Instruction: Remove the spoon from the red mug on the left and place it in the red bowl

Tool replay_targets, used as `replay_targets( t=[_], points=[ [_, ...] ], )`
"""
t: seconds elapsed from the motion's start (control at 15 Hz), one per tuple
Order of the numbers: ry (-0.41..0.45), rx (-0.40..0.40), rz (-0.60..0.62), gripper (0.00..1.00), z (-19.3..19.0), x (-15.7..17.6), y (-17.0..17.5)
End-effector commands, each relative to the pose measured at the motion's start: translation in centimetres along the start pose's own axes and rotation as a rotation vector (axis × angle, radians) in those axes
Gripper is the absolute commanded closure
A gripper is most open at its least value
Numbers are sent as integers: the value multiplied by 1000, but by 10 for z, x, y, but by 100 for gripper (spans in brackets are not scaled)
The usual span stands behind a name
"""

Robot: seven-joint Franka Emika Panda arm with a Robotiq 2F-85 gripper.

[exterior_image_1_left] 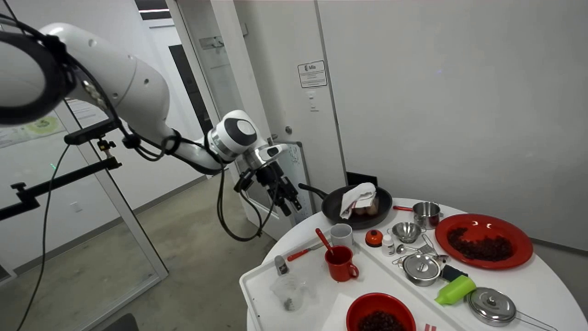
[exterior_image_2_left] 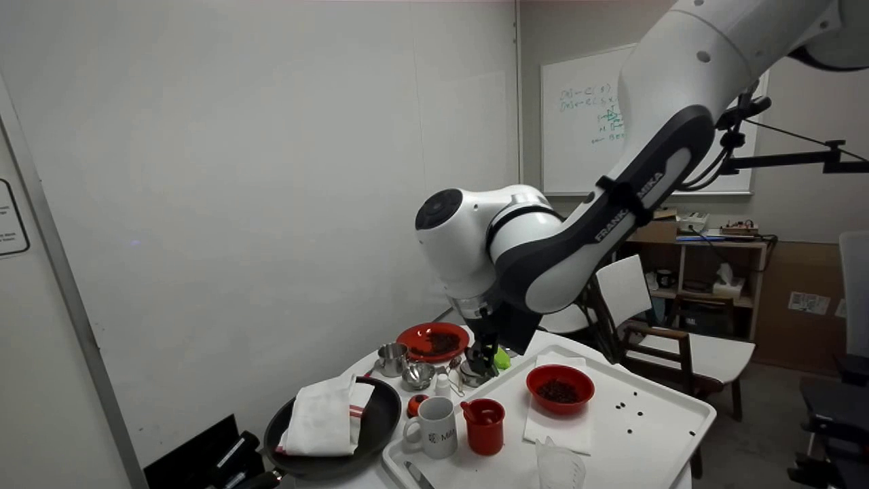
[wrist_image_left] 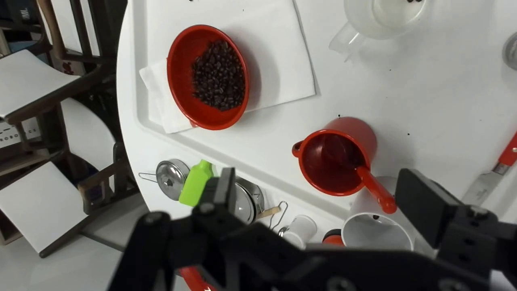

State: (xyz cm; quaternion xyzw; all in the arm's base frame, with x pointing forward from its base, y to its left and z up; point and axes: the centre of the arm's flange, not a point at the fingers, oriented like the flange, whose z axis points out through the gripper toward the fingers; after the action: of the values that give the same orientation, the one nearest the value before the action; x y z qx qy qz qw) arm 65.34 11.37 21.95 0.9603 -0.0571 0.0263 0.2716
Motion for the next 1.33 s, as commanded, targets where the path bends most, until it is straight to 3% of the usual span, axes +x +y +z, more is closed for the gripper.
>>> replay_targets(
  t=[0.0, 0.67, 1.2, 1.27],
  points=[
    [-36, -35, -40, 0, 20, 51, -26],
    [-185, -40, -110, 0, 64, 80, -68],
    [-60, -84, -112, 0, 51, 94, -94],
    [-76, -69, -108, 0, 54, 73, -81]
  ],
)
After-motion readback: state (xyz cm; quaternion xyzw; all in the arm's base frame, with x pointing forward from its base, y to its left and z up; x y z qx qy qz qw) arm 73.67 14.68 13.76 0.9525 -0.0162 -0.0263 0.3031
